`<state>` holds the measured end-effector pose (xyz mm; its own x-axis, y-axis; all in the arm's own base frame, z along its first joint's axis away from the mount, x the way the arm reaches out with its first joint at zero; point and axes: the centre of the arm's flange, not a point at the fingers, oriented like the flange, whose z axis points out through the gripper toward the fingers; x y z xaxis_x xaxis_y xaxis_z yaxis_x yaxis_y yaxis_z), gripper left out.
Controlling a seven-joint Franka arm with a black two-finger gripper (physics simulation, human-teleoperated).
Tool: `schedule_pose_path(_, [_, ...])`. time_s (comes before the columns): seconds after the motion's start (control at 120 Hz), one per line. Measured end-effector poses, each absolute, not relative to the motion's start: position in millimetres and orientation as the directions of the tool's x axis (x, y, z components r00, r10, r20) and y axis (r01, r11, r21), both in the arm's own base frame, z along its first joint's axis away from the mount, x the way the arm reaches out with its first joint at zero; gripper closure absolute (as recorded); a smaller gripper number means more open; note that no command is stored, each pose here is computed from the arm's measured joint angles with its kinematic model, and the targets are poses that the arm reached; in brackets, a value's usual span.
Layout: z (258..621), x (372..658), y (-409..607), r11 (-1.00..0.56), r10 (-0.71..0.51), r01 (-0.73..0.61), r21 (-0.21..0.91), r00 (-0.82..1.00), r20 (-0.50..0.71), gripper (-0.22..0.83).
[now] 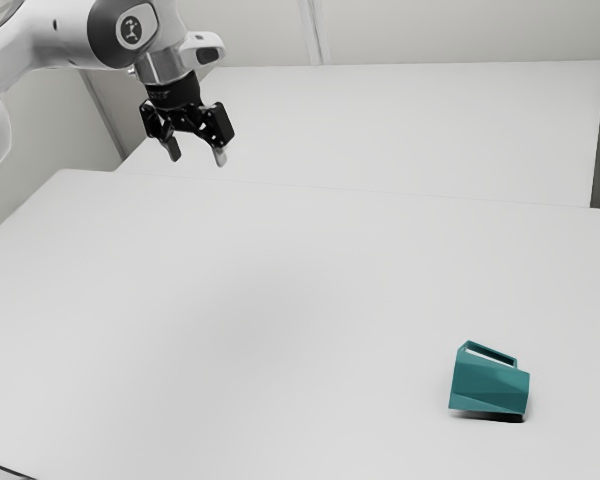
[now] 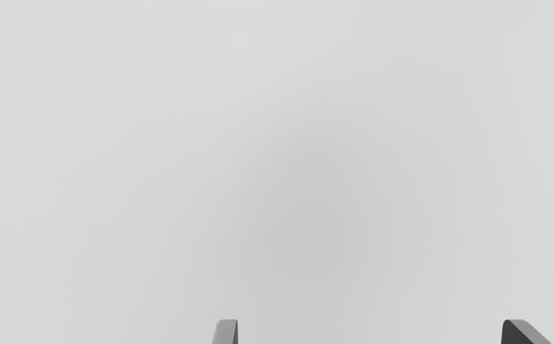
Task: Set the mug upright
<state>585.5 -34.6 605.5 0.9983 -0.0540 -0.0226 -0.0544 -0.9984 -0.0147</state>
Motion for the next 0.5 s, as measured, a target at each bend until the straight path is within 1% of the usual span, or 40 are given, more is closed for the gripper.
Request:
schedule_pose_path(0.317, [603,587,-36,-0.998,-0.06,-0.06,-0.014,0.998,-0.023,0.0])
schedule_pose_path(0.433, [587,586,-39,-0.998,-0.065,-0.065,-0.011,0.997,-0.046,0.0])
schedule_pose_path(0.5, [575,583,-49,-0.997,-0.073,-0.072,0.031,0.996,-0.056,0.0])
